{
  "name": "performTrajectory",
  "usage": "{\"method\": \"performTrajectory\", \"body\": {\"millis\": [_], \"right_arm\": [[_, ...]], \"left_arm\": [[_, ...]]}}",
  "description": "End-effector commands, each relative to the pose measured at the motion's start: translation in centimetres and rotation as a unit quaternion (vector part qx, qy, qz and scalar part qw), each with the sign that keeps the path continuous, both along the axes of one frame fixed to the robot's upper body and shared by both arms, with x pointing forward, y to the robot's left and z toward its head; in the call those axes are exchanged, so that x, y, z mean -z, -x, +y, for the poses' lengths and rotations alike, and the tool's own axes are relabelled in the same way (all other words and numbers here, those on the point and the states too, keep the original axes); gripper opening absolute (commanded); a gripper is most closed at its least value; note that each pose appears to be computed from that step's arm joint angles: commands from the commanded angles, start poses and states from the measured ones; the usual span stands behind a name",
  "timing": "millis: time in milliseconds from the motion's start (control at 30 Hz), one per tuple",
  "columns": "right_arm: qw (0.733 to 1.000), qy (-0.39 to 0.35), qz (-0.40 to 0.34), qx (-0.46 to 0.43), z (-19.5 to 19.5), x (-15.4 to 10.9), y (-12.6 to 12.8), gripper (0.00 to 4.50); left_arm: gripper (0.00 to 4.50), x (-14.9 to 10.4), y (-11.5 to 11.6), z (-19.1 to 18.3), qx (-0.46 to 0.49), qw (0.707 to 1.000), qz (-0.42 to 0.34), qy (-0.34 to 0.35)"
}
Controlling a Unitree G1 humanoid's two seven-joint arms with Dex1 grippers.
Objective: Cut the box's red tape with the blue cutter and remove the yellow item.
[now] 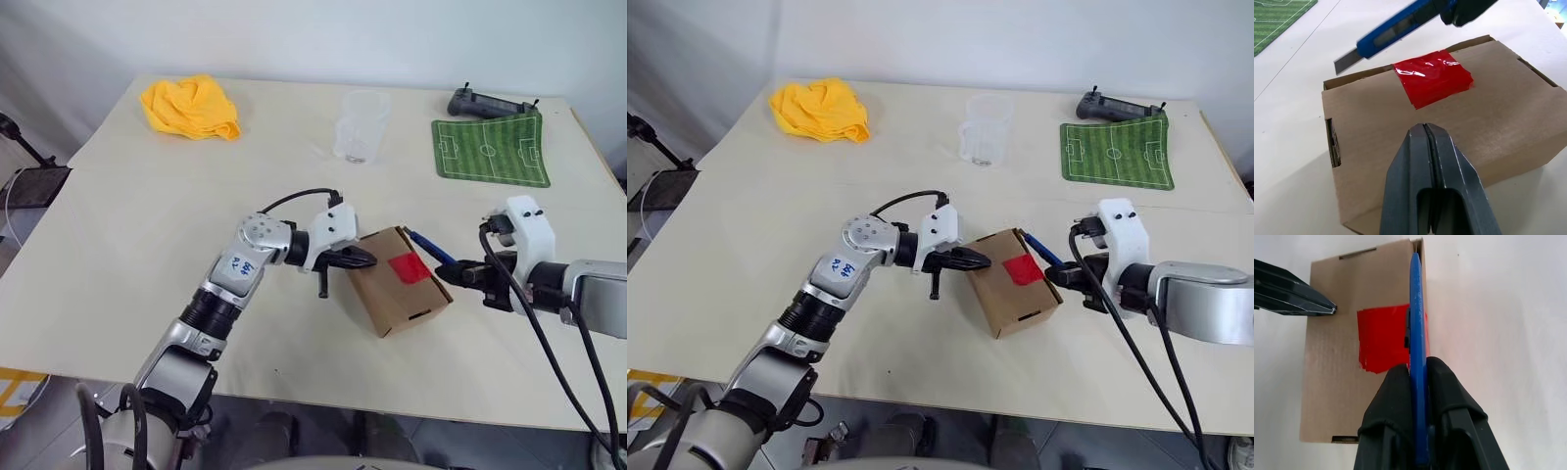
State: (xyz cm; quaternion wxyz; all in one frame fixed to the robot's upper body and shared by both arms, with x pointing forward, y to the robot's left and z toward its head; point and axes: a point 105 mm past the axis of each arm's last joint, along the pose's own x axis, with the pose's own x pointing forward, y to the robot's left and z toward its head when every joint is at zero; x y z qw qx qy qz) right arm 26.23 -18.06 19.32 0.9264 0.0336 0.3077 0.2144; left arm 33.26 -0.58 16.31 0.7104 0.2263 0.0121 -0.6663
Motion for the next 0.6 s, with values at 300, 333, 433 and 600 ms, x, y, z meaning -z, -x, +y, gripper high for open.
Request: {"method": "performTrajectory", "body": {"millis": [300, 333, 433, 600], "right_arm": [[1.000, 0.010, -0.005, -0.013, 0.08, -0.45, 0.71, 0.18], [1.000, 0.012, -0.003, -0.015, 0.06, -0.41, 0.78, 0.18], [1.000, 0.020, 0.007, -0.018, -0.16, -0.11, 1.06, 0.18], [0.999, 0.035, 0.018, -0.022, -0.64, -0.08, 1.31, 0.18]], "left_arm": [[0.00, 0.36, 0.62, -0.49, 0.007, 1.000, 0.002, -0.002], [0.00, 0.37, 0.63, -0.51, 0.007, 1.000, 0.002, -0.002], [0.00, 0.40, 0.63, -0.55, 0.006, 1.000, 0.003, -0.002], [0.00, 0.47, 0.52, -0.66, 0.008, 1.000, 0.001, -0.007]]}}
